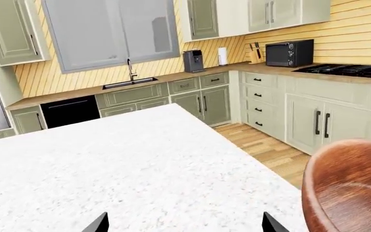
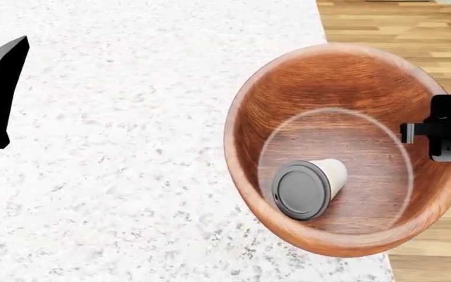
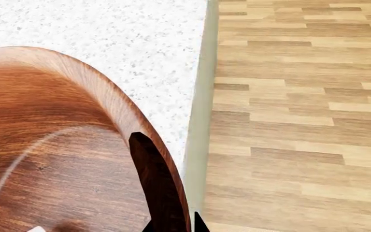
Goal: Place the cup inside the bowl on the dining table and move the bowl to any counter.
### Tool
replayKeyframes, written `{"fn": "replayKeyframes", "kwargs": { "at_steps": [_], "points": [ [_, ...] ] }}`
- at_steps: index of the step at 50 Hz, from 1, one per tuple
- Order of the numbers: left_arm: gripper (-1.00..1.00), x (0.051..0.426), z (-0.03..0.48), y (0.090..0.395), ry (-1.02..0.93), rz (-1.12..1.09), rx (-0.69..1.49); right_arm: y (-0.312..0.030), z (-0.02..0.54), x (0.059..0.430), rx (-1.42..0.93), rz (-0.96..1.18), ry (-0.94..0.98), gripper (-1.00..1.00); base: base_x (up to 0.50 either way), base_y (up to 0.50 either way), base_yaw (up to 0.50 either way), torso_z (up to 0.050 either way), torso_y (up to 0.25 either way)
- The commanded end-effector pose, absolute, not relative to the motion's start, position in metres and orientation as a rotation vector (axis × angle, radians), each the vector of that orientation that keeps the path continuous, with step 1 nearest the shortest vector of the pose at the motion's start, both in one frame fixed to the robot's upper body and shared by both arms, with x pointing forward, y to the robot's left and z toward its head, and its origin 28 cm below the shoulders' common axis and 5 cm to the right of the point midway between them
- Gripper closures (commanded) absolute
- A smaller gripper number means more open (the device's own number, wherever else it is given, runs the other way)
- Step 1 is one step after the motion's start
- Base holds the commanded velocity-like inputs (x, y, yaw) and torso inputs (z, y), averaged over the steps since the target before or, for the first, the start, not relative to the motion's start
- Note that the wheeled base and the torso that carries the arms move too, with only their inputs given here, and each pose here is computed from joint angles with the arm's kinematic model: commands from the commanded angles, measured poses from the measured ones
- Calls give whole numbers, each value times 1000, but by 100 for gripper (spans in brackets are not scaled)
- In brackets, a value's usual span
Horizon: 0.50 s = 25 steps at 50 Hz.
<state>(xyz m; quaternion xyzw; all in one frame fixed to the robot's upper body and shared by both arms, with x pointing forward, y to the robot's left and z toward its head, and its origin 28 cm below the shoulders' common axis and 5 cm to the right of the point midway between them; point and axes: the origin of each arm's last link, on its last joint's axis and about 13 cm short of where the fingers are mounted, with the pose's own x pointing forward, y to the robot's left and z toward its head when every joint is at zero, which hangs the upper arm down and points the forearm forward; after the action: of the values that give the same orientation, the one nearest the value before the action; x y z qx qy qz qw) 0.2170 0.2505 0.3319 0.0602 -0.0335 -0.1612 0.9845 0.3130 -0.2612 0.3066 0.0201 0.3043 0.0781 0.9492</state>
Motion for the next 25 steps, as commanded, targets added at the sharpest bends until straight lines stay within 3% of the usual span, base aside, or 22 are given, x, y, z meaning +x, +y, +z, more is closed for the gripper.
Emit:
{"fn": "replayKeyframes", "kwargs": {
  "at_steps": [1,25],
  "points": [
    [-100,218,332,250,-83,-316,109,-260,311,312,56,189,593,100,1,-500,0,0,0],
    [-100,218,330,251,-83,-312,108,-261,306,314,65,186,594,100,1,-488,0,0,0]
  ]
}}
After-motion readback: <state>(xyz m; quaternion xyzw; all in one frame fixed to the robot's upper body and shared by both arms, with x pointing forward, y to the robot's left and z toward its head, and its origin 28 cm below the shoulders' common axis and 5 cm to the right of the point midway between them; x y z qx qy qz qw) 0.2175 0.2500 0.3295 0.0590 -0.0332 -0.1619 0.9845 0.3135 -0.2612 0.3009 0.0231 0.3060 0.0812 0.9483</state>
